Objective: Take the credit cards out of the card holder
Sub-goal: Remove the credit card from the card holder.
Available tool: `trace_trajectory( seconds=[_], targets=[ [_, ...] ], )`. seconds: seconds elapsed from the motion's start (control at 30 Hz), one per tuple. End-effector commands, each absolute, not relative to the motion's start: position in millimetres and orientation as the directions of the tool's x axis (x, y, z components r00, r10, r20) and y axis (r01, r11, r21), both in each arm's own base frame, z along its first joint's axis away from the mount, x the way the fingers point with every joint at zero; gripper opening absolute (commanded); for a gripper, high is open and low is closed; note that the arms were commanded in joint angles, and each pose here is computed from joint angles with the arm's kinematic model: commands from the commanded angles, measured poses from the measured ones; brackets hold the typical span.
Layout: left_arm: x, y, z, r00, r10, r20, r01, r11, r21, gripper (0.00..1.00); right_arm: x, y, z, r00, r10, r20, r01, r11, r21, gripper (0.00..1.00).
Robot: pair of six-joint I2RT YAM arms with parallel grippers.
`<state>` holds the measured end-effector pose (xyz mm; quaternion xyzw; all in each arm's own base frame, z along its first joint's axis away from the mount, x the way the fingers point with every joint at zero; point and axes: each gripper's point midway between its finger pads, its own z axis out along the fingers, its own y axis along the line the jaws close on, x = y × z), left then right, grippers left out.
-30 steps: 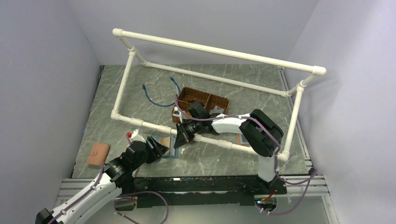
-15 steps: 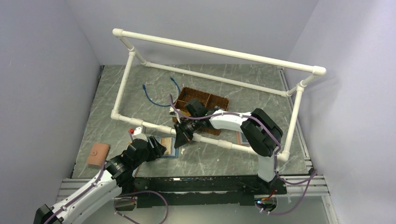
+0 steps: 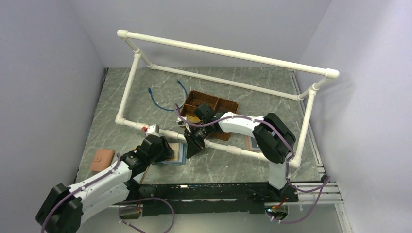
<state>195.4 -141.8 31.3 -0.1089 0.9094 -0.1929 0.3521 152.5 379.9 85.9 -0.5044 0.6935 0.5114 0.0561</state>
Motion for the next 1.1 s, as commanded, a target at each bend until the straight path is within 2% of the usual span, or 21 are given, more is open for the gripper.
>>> trace_trajectory(
  seconds=[0.0,0.17,0.37,0.5,0.7,0.9,1.07],
  targets=[
    [212,-153,42,-0.715,-0.324,-0.619,-0.021,0.896,-0.444,0.5,159,379,113,-0.419,-0.606,-0.677,-0.8,-0.107,0.59,0.29],
    [197,-161,29,-0.782,-0.315,-0.538,-0.035,0.884,-0.466,0.34,163,369,104,-0.489,-0.573,-0.657,-0.787,-0.035,0.616,0.29],
    [171,-174,24,-0.825,-0.36,-0.436,-0.041,0.807,-0.589,0.27,156,358,95,-0.545,-0.465,-0.697,-0.792,0.015,0.61,0.41],
    [156,-184,22,-0.851,-0.387,-0.355,-0.06,0.743,-0.667,0.24,162,356,90,-0.617,-0.435,-0.656,-0.762,0.123,0.636,0.46],
    [150,-194,24,-0.86,-0.401,-0.315,-0.07,0.705,-0.706,0.24,173,357,89,-0.678,-0.377,-0.631,-0.728,0.223,0.648,0.44],
    [160,-194,24,-0.809,-0.525,-0.266,-0.173,0.644,-0.745,0.28,181,379,98,-0.669,-0.378,-0.64,-0.735,0.207,0.646,0.43],
    [159,-185,17,-0.763,-0.611,-0.213,-0.262,0.593,-0.761,0.35,182,392,83,-0.652,-0.431,-0.623,-0.749,0.243,0.616,0.43]
  ],
)
